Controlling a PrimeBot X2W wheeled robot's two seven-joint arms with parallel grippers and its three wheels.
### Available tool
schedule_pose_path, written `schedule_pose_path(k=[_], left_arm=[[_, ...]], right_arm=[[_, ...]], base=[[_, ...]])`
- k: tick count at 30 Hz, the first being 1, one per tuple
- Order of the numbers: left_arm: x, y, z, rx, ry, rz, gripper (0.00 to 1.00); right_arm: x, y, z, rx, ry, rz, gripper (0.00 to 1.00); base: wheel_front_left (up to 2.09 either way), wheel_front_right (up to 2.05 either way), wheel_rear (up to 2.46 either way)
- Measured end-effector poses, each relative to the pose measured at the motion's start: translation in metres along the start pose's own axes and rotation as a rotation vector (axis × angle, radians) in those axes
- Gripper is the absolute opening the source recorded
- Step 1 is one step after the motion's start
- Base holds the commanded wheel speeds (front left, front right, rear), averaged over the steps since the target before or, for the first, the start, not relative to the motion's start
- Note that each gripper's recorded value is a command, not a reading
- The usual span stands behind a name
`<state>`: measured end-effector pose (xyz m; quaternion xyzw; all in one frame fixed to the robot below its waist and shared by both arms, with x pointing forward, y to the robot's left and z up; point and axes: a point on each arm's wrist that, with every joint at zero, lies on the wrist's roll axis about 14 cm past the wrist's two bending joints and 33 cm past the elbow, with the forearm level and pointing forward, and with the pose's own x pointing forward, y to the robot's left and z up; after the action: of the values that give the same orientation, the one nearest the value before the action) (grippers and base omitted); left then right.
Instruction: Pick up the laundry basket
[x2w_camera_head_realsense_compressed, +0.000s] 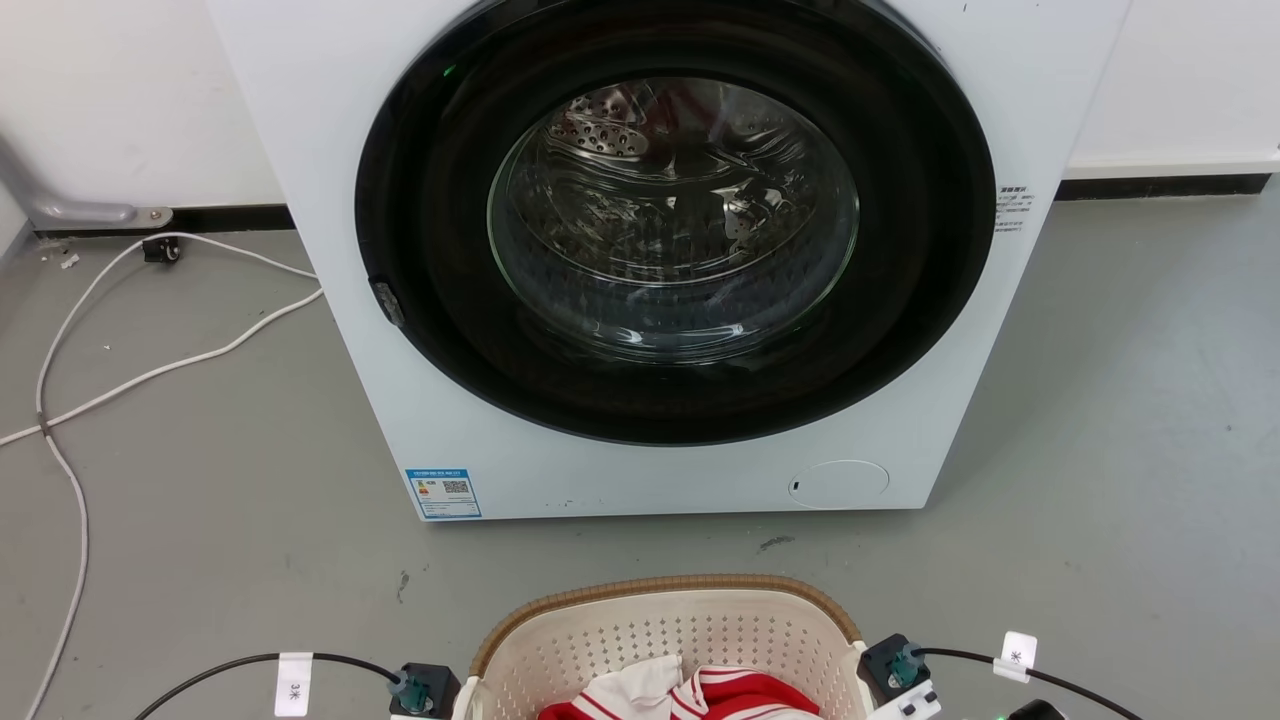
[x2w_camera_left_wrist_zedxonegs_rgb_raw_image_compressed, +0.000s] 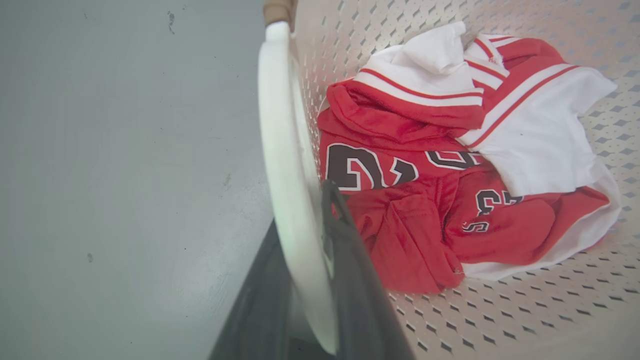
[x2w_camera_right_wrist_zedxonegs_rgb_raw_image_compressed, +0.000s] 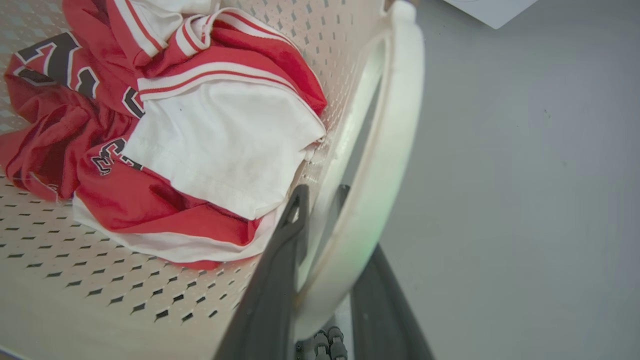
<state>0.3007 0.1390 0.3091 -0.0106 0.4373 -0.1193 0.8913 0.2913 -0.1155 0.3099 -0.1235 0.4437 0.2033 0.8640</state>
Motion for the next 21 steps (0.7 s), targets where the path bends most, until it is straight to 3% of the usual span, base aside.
schedule_pose_path(k=[21], left_arm=[[-0.0005,0.0004,-0.0015,-0.003,0.003,-0.001,0.0]], right_arm=[[0.0,0.0002,-0.0001,-0.002,0.002,0.001,0.0]], base=[[0.0,0.0,0.0]])
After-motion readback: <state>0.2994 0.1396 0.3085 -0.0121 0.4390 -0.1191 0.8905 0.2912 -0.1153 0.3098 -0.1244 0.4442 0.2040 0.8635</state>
